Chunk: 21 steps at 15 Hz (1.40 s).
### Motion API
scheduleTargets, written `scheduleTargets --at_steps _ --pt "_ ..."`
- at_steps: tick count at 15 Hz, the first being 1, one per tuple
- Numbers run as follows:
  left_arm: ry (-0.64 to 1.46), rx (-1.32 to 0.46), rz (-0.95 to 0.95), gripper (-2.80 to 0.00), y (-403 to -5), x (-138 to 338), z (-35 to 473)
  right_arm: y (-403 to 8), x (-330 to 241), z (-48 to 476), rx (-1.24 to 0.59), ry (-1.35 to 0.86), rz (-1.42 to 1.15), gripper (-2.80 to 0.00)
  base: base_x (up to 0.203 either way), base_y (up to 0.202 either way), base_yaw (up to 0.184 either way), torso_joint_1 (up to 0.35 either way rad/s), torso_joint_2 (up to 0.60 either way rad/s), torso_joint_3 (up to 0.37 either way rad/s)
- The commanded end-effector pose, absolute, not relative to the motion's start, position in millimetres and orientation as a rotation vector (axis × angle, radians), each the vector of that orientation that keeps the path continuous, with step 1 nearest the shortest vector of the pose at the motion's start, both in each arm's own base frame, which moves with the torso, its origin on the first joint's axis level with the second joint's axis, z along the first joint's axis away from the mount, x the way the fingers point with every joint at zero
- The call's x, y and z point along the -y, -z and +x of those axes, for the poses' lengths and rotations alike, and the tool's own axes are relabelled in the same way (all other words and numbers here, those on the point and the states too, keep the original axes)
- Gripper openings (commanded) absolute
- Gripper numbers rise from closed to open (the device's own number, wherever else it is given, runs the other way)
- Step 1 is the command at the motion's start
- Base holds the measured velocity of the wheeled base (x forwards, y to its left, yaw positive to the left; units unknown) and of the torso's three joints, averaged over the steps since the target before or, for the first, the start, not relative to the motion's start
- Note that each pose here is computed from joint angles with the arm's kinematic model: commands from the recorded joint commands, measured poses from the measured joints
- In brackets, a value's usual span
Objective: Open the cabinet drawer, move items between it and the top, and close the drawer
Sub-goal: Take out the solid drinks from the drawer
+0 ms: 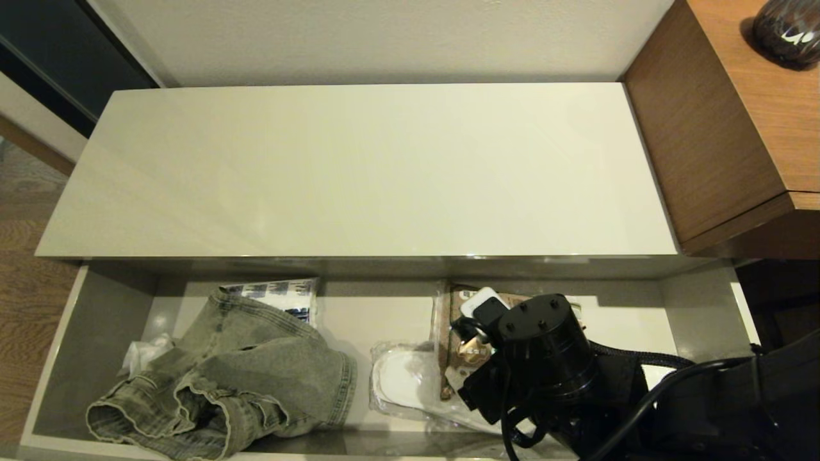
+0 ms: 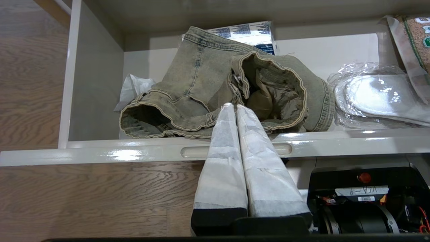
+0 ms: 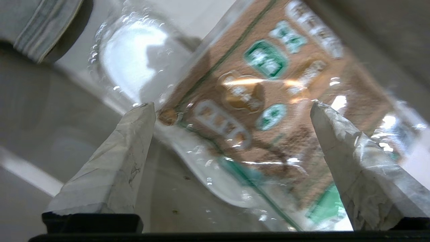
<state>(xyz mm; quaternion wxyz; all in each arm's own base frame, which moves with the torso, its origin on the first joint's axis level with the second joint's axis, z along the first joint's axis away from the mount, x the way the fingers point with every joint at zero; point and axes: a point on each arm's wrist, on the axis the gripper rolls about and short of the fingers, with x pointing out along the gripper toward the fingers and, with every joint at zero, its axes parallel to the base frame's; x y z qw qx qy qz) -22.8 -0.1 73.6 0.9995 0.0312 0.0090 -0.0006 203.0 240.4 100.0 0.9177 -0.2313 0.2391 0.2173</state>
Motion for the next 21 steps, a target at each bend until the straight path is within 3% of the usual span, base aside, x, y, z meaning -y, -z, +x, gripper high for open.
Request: scheduleTargets --at_steps 1,21 --pt "0.0 -0.02 0.063 -2.8 -74 0 -23 -88 -245 203 -0.514 -0.452 -0.5 0.0 0.0 0.0 0.0 0.0 0.0 0.0" --pt "0.001 -0.02 0.063 -2.8 -74 0 -23 -26 -251 228 -0.498 -0.319 -0.344 0.0 0.0 0.0 0.0 0.0 0.0 0.0"
